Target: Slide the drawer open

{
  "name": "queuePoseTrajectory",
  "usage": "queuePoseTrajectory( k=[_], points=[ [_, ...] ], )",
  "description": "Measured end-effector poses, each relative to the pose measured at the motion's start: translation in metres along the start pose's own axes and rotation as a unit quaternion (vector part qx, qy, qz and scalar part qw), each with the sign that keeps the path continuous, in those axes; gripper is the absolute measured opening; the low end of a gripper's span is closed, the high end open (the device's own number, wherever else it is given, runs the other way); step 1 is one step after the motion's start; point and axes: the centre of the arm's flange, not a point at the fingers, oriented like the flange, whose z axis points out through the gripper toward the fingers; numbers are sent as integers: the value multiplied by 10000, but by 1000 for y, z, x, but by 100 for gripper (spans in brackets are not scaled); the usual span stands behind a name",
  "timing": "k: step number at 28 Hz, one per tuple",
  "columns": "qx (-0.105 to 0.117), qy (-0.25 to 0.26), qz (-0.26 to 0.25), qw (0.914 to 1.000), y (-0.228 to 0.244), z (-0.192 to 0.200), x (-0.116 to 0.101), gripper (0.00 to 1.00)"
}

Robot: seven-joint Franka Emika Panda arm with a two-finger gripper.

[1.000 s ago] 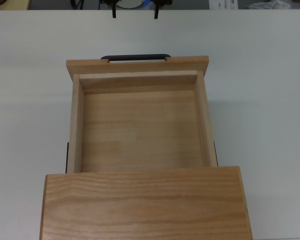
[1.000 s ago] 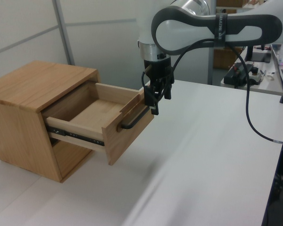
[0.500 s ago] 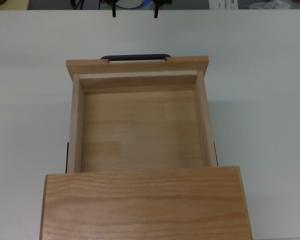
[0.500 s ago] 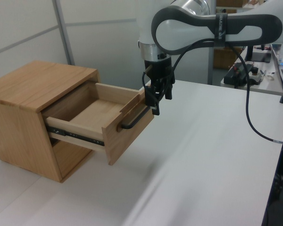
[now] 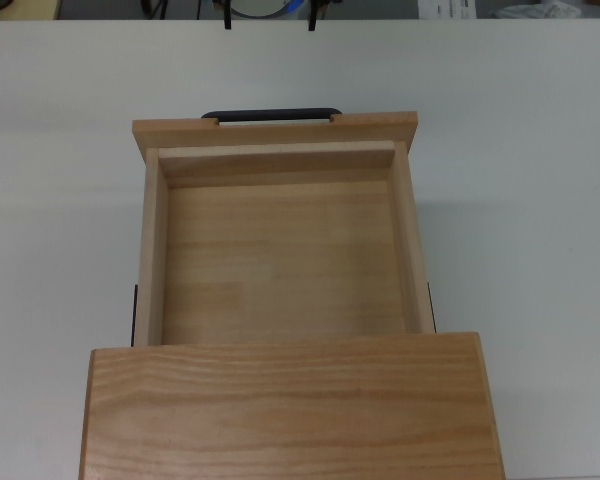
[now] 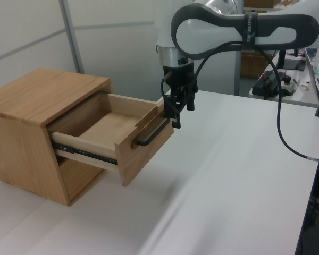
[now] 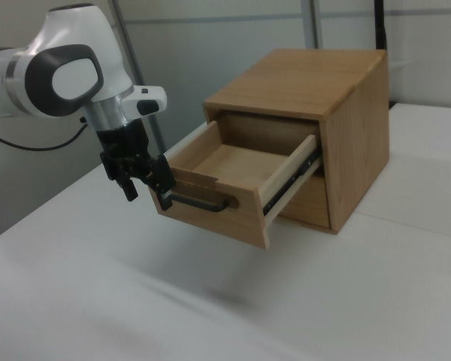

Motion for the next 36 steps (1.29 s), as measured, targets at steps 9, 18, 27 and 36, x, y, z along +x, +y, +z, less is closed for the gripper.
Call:
queuePoseTrajectory(
  k=[9,18,27,36],
  points=[
    [-1,37,-82,10000,-9,-4,-1,100],
    [0,57,-97,9999,-10,-6,-1,100],
    [0,70,-111,9999,-12,-7,-1,100],
    [-4,4,-109,9999,-11,-9,-3,100]
  ],
)
